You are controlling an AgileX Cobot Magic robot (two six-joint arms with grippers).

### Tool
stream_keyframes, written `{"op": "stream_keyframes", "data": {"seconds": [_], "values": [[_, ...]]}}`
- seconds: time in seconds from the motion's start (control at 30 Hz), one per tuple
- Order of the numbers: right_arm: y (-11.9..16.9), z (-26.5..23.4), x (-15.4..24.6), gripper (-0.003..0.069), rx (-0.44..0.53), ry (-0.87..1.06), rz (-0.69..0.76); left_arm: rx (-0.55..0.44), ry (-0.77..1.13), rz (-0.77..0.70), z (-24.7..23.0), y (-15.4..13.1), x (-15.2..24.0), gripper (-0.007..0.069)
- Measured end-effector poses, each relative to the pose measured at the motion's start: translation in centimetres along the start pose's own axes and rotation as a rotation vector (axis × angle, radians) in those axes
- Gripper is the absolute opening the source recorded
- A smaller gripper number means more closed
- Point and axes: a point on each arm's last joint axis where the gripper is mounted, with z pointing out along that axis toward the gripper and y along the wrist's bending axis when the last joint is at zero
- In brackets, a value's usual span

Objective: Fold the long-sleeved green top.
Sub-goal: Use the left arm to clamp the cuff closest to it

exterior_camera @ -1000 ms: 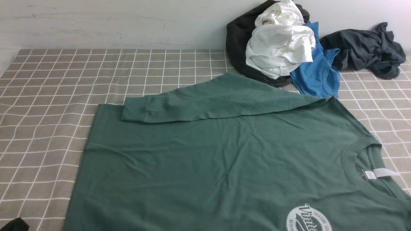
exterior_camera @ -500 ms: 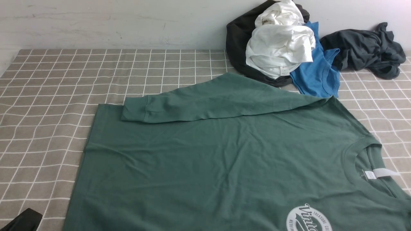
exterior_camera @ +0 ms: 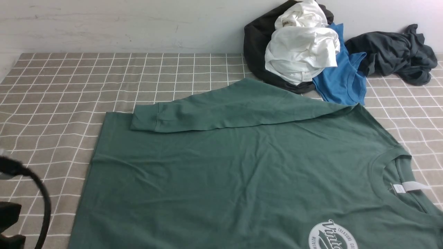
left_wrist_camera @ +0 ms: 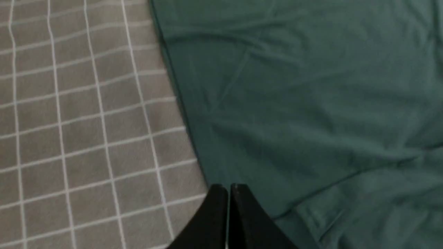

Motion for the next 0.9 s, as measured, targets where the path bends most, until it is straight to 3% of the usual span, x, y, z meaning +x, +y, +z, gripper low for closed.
{"op": "stream_keyframes", "data": {"seconds": [0.07,0.13,0.27,0.3,0.37,0.43,0.47,0.63,0.83,0.9], "values": [[0.4,0.7,-1.0,-0.0014,-0.008,0.063,-0.054,0.020,0.073,0.026,0.7,-0.1,-0.8,0.0006],[1.1,2.0,-2.5,-0.0014,-0.038,0.245,-0.142,0.075,0.202,0.091,2.9,-0.9,-1.5,0.0037],[2.0,4.1,-2.5,-0.0014,-0.136,0.571,-0.173,0.168,0.436,0.196,7.5,-3.3,-0.8,0.0144],[2.1,4.1,-2.4,-0.0014,-0.135,0.575,-0.174,0.176,0.459,0.211,8.0,-3.5,-0.7,0.0151],[2.7,4.6,-1.4,-0.0014,-0.220,0.749,-0.210,0.201,0.569,0.250,10.4,-4.5,-0.1,0.0262],[2.9,4.6,-1.0,-0.0014,-0.249,0.790,-0.228,0.207,0.603,0.263,11.6,-4.9,0.0,0.0327],[3.3,4.6,-0.6,-0.0014,-0.293,0.833,-0.259,0.210,0.638,0.275,13.0,-5.4,0.2,0.0399],[3.9,4.7,-0.5,-0.0014,-0.350,0.824,-0.327,0.205,0.737,0.277,16.9,-5.8,1.1,0.0548],[3.9,5.1,-0.8,-0.0014,-0.336,0.763,-0.338,0.208,0.814,0.261,18.9,-6.0,2.1,0.0540],[3.9,5.3,-0.9,-0.0014,-0.331,0.748,-0.339,0.210,0.822,0.256,19.0,-6.1,2.2,0.0463]]}}
